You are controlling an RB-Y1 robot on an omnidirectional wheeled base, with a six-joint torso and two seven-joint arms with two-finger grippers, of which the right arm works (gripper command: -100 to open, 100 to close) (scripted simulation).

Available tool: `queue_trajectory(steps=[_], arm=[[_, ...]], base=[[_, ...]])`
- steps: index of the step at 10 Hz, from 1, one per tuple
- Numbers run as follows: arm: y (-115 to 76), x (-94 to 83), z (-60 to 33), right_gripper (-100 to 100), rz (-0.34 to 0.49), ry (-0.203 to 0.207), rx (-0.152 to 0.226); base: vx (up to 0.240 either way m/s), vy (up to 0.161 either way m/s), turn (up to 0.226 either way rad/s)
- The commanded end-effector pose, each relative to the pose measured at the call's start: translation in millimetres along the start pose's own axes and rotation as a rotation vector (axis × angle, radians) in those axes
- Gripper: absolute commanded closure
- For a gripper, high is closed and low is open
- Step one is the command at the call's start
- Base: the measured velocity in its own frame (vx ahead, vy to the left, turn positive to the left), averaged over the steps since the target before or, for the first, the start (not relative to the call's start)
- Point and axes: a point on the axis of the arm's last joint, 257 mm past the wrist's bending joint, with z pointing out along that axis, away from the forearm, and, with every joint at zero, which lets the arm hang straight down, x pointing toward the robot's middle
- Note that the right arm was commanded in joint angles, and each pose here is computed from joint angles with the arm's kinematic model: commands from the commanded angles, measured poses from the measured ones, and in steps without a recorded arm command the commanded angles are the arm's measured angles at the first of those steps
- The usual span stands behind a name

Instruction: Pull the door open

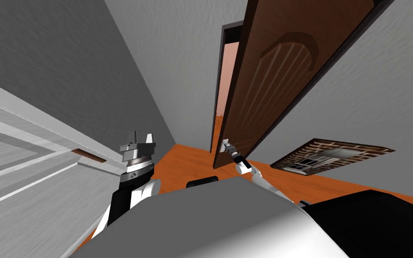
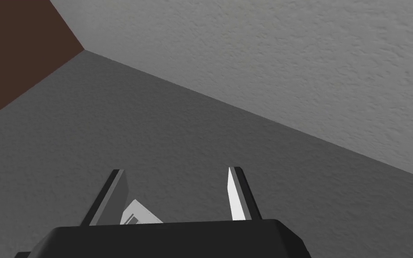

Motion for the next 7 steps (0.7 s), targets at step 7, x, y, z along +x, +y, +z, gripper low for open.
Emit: queue_trajectory(steps=[7], arm=[[14.5, 1.7, -9.2, 100, 0.010, 0.036, 0.019]], base=[[-0.193, -0.105, 0.218]])
